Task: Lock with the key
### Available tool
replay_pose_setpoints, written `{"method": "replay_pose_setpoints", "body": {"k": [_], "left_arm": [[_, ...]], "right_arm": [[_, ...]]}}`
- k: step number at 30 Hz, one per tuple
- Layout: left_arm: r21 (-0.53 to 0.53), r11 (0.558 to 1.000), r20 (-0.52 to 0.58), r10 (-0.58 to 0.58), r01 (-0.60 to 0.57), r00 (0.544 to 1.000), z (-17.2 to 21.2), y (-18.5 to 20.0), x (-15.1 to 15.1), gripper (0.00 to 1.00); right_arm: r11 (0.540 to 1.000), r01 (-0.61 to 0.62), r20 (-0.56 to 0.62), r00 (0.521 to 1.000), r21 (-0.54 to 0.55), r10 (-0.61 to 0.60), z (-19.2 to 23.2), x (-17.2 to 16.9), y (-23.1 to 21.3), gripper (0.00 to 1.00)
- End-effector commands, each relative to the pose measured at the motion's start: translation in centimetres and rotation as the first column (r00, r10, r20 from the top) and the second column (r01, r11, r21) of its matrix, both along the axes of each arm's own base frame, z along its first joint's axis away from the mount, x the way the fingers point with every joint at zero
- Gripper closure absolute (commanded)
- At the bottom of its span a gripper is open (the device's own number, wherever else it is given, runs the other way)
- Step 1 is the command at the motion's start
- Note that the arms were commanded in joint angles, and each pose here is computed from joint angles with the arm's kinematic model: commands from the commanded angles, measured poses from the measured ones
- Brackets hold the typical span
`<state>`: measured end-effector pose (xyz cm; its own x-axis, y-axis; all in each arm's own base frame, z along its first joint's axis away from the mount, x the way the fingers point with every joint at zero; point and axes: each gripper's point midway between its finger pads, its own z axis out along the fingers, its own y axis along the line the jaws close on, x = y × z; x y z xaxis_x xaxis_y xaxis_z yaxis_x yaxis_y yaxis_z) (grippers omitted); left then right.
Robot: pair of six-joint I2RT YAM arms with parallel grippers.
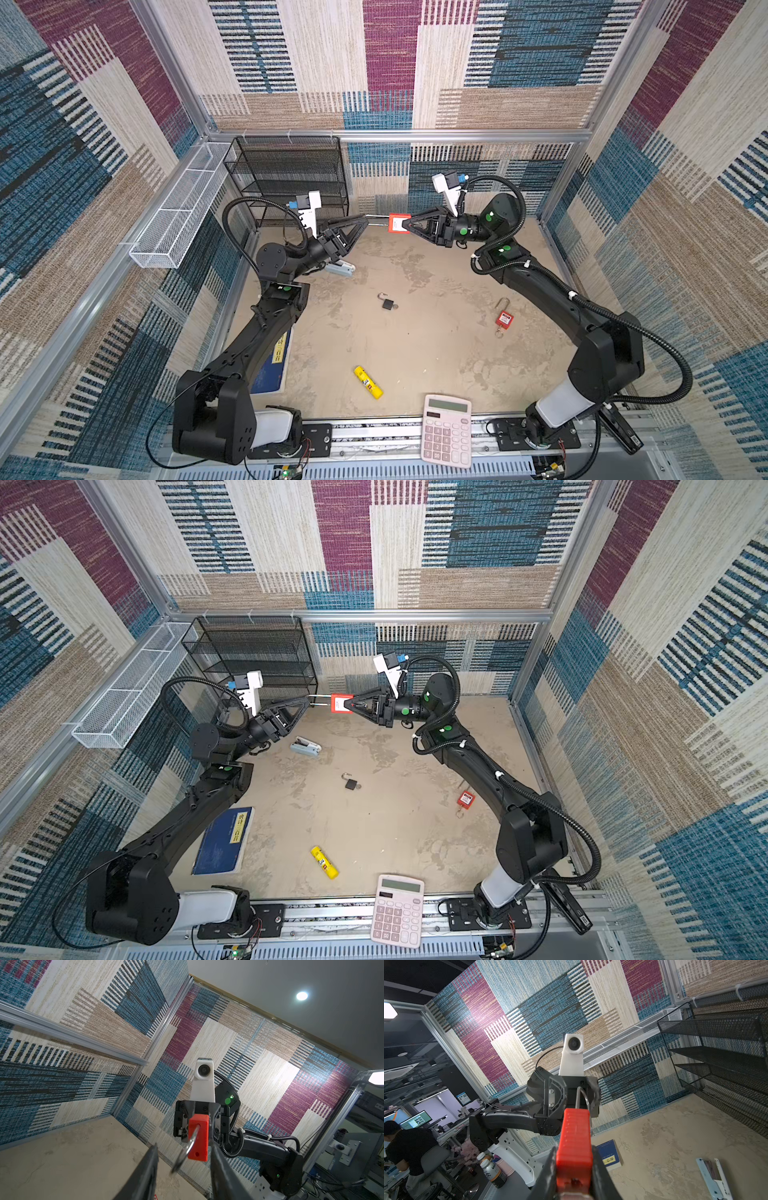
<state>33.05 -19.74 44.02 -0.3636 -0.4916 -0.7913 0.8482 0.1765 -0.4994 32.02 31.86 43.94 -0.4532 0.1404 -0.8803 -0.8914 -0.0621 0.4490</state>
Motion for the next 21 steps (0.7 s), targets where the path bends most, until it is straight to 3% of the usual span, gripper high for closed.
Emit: {"method": "replay_pose_setpoints", "body": {"k": [1,9,14,21], "left_arm": [[-0.009,1.000,0.041,-0.019,0.020,0.999,0.96,0.02,-0.77,0.74],[-0.021,0.999,0.019,-0.030,0.030,0.999,0.82,0.03,-0.80,1.00],[-0.034,0.999,0.019,-0.033,0.033,0.999,0.85,0.11,-0.90,1.00],[-0.033,0.999,0.032,-0.034,0.035,0.999,0.87,0.14,-1.23,1.00]], "right_arm": [[1.000,-0.016,0.029,0.999,0.011,0.016,0.67,-0.32,-0.05,0.91],[1.000,-0.023,0.058,0.998,0.013,0.022,0.76,-0.29,0.04,0.91],[1.000,-0.008,0.094,0.996,0.025,0.005,0.82,-0.09,0.02,0.91],[0.999,-0.053,0.044,0.998,0.013,0.053,0.65,0.41,0.76,0.94]]}}
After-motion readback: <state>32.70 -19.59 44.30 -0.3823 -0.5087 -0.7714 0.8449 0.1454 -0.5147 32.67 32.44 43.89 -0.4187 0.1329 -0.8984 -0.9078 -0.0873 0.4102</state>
